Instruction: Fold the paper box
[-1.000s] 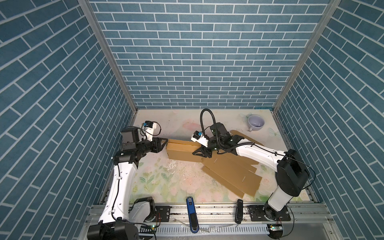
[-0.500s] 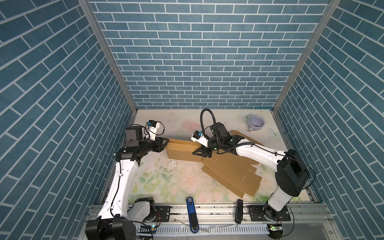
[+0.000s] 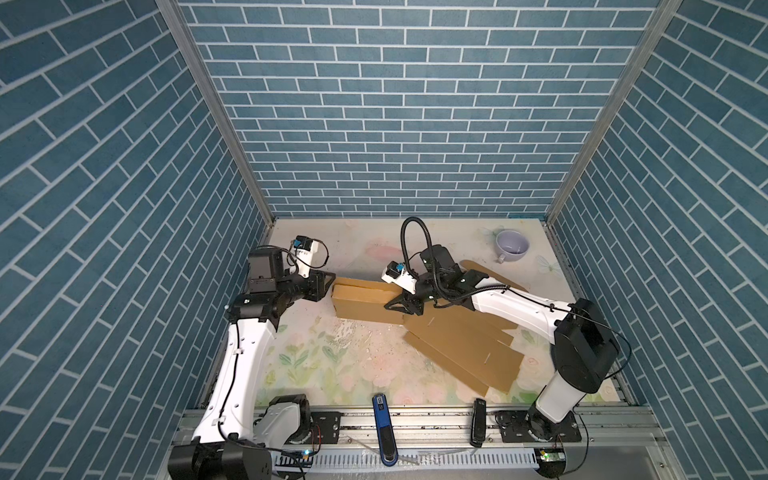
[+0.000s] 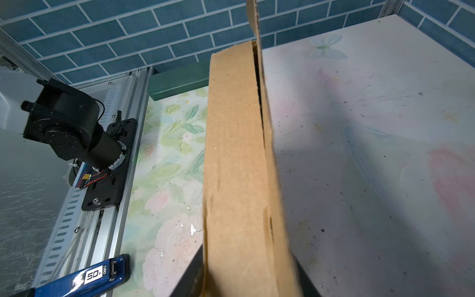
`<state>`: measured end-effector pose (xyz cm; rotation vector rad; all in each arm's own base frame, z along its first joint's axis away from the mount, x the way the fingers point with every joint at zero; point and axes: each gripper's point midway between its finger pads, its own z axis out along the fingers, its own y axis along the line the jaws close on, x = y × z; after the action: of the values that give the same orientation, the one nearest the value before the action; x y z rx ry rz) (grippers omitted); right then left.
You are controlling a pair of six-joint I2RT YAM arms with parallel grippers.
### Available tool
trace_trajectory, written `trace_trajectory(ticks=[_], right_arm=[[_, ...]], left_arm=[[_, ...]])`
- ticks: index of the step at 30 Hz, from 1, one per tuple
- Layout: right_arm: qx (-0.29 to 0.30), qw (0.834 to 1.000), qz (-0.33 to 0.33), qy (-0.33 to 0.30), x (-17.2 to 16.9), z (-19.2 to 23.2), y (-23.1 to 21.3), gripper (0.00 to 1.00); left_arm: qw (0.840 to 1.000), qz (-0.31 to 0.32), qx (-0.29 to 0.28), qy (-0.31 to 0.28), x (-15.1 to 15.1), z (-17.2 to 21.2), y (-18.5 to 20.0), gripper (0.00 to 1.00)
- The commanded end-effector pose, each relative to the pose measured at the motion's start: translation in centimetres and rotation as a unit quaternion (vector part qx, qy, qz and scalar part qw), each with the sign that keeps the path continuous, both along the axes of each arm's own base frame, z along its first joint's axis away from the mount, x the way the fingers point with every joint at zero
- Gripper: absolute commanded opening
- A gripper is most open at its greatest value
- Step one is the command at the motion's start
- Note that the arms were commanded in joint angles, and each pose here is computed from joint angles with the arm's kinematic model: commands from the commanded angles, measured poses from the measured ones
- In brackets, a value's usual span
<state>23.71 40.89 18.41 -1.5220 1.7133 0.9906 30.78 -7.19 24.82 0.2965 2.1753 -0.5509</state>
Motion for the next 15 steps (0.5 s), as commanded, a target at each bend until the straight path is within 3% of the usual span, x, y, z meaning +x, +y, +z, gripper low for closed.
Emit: trace_trajectory(ticks=[1,15], right_arm=[[0.029,0.999,0.016,-0.031,-0.24,2.30,0.35,0.15],[0.032,0.999,0.010,-0.028,-0.18,2.41,0.30,0.15]], left_arm=[[1.000,-0.020,-0.003,0.016,-0.46,-0.84,-0.81,0.44],[0.999,-0.027,0.002,0.031,-0.51,-1.61,-1.12,0.38]])
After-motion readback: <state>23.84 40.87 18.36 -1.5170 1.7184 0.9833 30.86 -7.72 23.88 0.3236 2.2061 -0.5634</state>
